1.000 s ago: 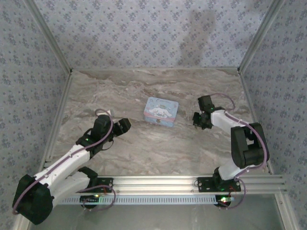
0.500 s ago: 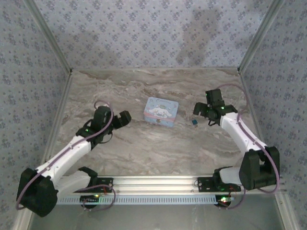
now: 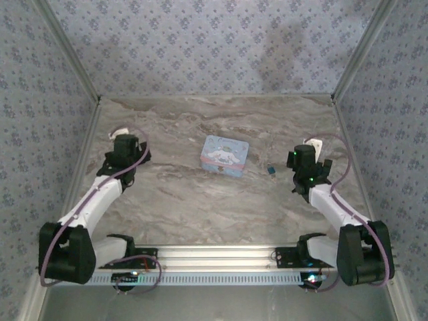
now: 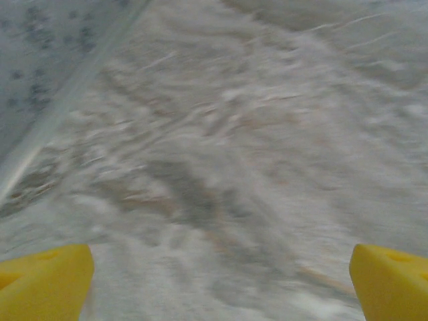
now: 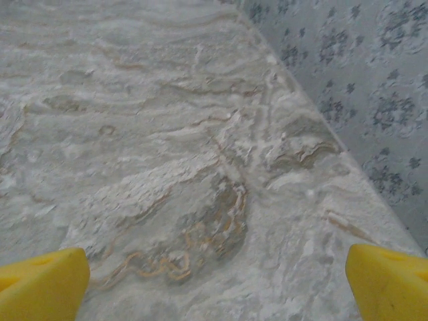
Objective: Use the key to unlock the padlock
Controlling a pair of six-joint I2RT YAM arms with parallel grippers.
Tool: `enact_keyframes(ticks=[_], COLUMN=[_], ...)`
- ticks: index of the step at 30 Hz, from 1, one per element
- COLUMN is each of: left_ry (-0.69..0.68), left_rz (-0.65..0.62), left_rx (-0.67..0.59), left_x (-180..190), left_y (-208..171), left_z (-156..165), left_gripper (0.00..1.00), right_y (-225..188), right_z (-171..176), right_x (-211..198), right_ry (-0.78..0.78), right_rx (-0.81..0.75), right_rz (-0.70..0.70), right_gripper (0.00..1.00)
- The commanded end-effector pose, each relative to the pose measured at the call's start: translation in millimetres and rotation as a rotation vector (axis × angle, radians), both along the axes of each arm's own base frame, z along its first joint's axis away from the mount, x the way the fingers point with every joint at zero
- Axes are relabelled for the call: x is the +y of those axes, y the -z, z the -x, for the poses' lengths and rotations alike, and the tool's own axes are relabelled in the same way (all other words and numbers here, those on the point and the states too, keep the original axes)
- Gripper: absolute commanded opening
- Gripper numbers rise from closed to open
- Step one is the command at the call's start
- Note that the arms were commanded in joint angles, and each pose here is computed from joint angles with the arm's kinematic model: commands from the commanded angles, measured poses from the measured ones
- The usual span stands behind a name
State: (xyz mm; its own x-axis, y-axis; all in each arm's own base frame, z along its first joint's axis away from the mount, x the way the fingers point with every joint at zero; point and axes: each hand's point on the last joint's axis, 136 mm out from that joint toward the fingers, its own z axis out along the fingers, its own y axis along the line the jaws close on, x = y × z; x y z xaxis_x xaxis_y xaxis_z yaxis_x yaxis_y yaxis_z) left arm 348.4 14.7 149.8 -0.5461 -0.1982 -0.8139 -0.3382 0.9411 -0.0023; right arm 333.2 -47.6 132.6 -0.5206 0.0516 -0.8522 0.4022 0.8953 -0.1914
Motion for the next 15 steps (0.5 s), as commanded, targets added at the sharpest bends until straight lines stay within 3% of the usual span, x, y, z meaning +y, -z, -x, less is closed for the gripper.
enact_keyframes(ticks=[1,7,12,15], left_ry=[0.041,0.003,0.063,0.114], left_rz=[-0.111,-0.109,-0.157,-0.188], left_rx=[-0.078,-0.146,-0.109,-0.204], left_x=[8.9,19.3,14.8,11.1], left_y=[-3.5,23.2,42.7,34.0], left_z=[-14.7,-31.7,-43.2,-47.3], left_gripper=[0.98,0.98,0.98,0.98], right_y=[-26.7,-14.1,0.3,13.0], right_z=[-15.0,-28.0,-40.0,-42.6], right_x=[-10.2,-0.5,6.8,11.2], right_ry=[0.033,-0.035,-0.094,-0.13], right_rx=[-0.148,-0.206,-0.194,-0.193], right_rz=[0.048,0.05,0.038,0.036], right_gripper=[1.0,1.0,1.0,1.0])
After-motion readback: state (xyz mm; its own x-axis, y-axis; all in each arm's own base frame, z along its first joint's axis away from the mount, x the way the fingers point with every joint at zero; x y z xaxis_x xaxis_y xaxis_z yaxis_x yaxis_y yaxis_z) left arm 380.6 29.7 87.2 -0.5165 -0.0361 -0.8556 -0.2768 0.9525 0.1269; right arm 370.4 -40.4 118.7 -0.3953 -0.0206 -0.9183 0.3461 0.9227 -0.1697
